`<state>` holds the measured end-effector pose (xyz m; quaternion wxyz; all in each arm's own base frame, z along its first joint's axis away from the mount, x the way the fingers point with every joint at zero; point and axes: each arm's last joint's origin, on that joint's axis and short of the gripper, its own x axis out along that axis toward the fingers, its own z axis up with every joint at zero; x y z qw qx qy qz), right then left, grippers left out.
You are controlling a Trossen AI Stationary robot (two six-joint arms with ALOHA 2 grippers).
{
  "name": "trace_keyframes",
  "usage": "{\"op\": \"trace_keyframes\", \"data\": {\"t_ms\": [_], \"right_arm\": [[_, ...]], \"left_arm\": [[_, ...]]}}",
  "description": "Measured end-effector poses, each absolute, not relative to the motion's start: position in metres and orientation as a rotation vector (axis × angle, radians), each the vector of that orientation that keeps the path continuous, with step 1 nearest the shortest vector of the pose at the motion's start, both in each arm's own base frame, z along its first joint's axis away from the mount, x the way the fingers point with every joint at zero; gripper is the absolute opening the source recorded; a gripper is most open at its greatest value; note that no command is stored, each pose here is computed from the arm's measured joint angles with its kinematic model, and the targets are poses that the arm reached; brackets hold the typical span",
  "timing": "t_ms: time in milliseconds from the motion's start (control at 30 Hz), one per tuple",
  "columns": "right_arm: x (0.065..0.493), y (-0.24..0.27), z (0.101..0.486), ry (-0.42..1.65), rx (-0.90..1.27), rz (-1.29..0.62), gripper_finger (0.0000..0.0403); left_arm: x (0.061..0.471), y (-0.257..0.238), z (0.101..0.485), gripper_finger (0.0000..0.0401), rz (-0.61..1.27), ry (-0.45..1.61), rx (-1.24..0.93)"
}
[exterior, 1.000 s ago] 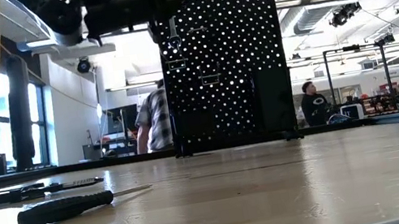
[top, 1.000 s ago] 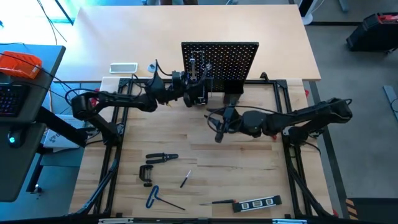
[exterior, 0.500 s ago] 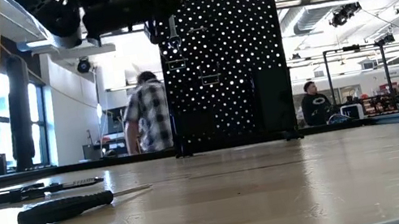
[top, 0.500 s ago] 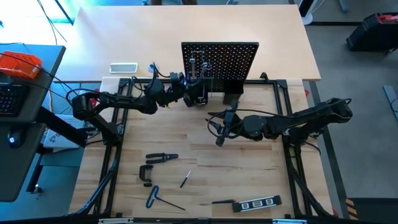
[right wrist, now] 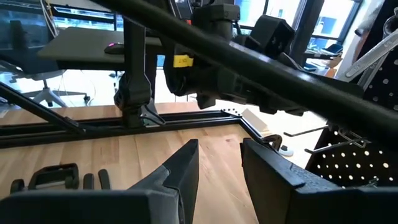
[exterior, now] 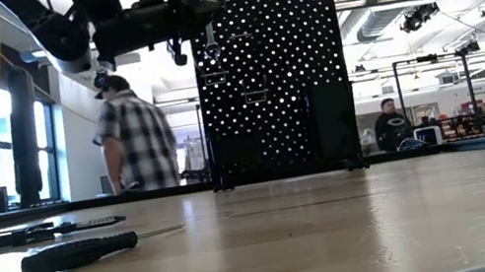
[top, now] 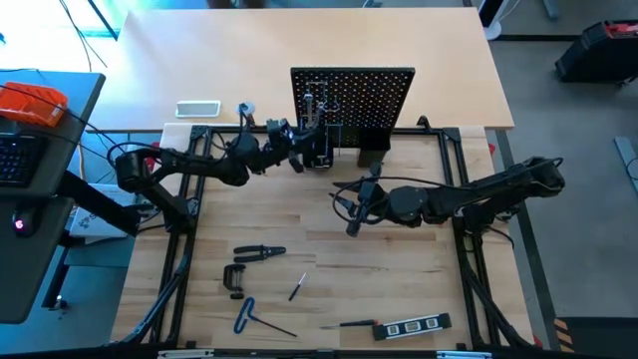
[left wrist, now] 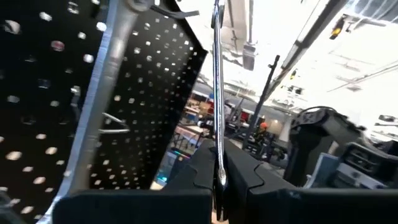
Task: Hang tools onto peg board
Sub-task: Hang the wrench onto the pegboard
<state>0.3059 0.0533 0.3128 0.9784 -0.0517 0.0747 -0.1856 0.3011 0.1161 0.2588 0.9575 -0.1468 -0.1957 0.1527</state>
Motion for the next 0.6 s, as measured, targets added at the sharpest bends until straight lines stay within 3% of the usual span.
{"op": "trace_keyframes", "data": {"t_ms": [600], "right_arm": [[0.306,0.052,0.311,0.168,-0.107,-0.401,0.0118]], "left_arm": [[0.308,0.125,0.269,0.0,0.297,-0.345,-0.266]]}}
